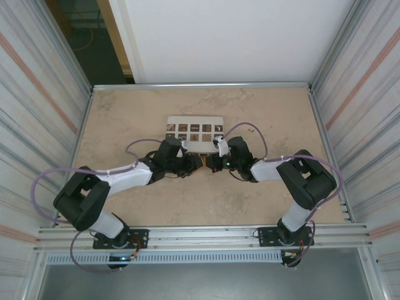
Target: Unlock the padlock with the key
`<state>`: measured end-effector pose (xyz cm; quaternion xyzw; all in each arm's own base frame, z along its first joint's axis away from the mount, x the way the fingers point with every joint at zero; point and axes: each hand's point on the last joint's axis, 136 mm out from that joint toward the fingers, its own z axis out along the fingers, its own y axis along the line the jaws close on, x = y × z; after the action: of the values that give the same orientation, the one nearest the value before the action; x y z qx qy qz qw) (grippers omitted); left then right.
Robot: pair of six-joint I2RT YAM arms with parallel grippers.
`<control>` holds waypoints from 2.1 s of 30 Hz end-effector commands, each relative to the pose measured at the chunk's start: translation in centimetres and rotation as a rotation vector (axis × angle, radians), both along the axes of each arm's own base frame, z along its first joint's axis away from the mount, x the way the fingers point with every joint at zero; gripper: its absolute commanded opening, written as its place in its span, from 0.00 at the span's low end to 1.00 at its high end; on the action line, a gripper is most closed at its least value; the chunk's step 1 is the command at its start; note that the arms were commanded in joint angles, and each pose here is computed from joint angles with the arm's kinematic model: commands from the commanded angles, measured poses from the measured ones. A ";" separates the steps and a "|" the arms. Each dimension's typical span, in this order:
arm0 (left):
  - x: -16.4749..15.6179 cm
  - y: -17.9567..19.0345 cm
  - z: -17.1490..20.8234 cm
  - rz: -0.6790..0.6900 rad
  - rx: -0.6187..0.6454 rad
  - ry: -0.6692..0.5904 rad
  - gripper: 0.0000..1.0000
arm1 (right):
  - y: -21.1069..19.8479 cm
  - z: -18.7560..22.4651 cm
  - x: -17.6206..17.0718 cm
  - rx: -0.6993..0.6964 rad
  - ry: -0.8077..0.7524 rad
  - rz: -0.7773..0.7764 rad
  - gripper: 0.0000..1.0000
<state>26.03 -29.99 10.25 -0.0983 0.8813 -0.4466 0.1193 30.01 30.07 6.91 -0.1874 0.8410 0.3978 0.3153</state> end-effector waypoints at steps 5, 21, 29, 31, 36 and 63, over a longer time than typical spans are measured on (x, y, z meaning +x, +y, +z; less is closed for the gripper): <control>-0.1 3.7 0.3 0.151 -0.043 -0.041 0.37 | -0.2 -0.7 -0.8 0.001 0.086 -0.004 0.00; 1.1 6.4 0.9 0.440 -0.300 -0.167 0.53 | 0.5 0.2 -1.6 0.114 0.373 -0.132 0.00; 1.2 7.0 0.2 0.494 -0.307 -0.152 0.53 | 1.4 0.2 -1.9 0.177 0.469 -0.215 0.00; 1.2 7.1 0.0 0.505 -0.309 -0.143 0.52 | 1.4 0.2 -1.9 0.185 0.487 -0.233 0.00; 1.5 6.6 -0.4 0.506 -0.329 -0.122 0.51 | 1.7 0.4 -1.6 0.211 0.525 -0.258 0.00; 3.7 4.2 -1.3 0.549 -0.450 -0.112 0.43 | 2.9 0.3 -1.9 0.225 0.584 -0.264 0.00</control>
<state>29.23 -25.16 7.84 -0.3285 0.7129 -0.5656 0.2530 28.63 32.36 7.90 0.0651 0.8583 0.4844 0.1566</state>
